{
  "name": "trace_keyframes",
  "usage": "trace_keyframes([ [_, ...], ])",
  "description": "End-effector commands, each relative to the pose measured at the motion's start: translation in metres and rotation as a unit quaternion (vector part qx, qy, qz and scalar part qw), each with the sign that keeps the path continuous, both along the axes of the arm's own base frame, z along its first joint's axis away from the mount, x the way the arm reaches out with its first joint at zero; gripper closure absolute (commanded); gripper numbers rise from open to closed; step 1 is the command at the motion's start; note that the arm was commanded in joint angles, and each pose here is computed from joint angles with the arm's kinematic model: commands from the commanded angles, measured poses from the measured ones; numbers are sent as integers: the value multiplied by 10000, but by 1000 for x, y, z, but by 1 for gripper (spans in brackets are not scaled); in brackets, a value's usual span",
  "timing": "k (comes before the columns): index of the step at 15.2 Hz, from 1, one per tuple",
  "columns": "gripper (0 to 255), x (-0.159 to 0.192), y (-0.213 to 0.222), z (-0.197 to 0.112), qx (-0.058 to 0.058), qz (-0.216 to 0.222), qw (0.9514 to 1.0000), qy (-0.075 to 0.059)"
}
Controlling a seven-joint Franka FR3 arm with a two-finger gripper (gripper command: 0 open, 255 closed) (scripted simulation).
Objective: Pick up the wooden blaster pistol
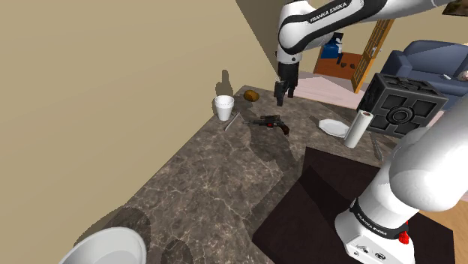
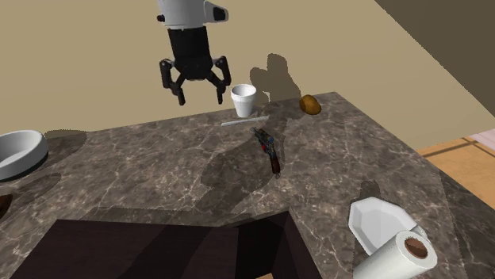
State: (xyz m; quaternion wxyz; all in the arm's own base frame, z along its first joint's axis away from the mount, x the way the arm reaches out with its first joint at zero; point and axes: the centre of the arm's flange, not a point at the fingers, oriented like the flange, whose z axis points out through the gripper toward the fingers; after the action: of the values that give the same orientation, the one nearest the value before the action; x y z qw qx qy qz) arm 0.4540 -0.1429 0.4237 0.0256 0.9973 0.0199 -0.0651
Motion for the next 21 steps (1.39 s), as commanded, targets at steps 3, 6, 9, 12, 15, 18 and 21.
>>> trace_keyframes([
  [3,0,35,-31,-36,-18,216,9996,184],
  [6,0,60,-52,-62,-28,371,9988,320],
  [9,0,84,-72,-89,-38,525,9976,455],
  [12,0,109,-92,-116,-47,680,9959,591],
  [15,0,133,-111,-144,-57,834,9939,726],
  [18,0,157,-129,-173,-67,987,9914,861],
  [21,0,181,-147,-202,-77,1141,9884,996],
])
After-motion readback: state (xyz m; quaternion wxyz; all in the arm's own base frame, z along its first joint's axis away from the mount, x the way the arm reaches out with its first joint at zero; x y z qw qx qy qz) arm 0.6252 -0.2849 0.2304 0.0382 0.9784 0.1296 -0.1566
